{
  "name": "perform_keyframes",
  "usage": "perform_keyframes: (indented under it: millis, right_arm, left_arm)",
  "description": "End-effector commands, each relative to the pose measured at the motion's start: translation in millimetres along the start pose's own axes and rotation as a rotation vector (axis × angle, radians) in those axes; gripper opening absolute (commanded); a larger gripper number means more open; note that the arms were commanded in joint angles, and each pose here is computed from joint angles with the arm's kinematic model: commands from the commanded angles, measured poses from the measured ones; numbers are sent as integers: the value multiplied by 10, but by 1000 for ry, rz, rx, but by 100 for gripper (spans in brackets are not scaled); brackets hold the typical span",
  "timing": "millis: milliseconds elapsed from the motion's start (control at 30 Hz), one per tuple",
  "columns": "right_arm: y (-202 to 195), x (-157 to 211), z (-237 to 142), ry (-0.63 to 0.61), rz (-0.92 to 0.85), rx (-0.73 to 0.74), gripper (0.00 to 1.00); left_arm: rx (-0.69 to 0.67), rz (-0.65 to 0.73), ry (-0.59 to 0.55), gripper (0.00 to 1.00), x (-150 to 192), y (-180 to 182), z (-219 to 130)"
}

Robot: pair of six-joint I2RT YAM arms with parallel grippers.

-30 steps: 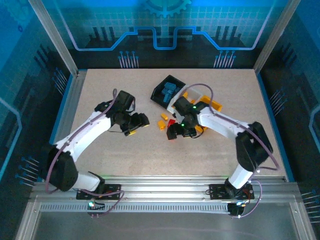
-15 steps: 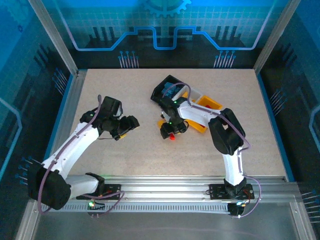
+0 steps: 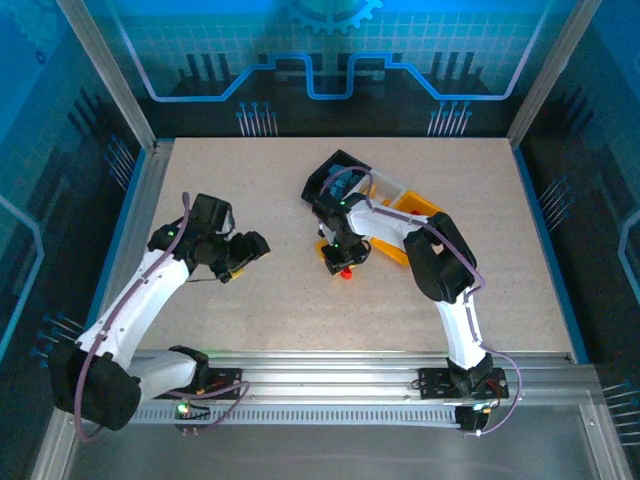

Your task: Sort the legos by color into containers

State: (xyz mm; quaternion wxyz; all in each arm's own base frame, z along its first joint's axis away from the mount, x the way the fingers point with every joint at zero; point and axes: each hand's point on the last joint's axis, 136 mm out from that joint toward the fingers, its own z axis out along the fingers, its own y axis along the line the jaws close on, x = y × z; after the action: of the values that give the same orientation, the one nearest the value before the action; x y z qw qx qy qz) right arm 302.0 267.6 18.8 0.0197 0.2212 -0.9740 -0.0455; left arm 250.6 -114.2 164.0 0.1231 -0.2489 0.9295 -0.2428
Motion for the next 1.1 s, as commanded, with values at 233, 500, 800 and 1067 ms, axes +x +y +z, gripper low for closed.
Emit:
perform_keyframes:
  millis: [233, 500, 800, 1067]
  right_arm:
    - [472, 142, -492, -32, 46, -260, 28]
    - [190, -36, -1379, -205, 211, -544, 28]
    - [-1096, 124, -1546, -306, 528, -424, 28]
    - [-1747, 218, -1293, -300, 678, -360, 28]
  left_arm:
    - [-33, 58, 6, 75, -26, 10, -56]
    - [-30, 110, 22, 76, -16, -154, 93]
    - [-45, 260, 107, 78, 138, -624, 502]
    - [-52, 285, 161, 79, 202, -755, 704]
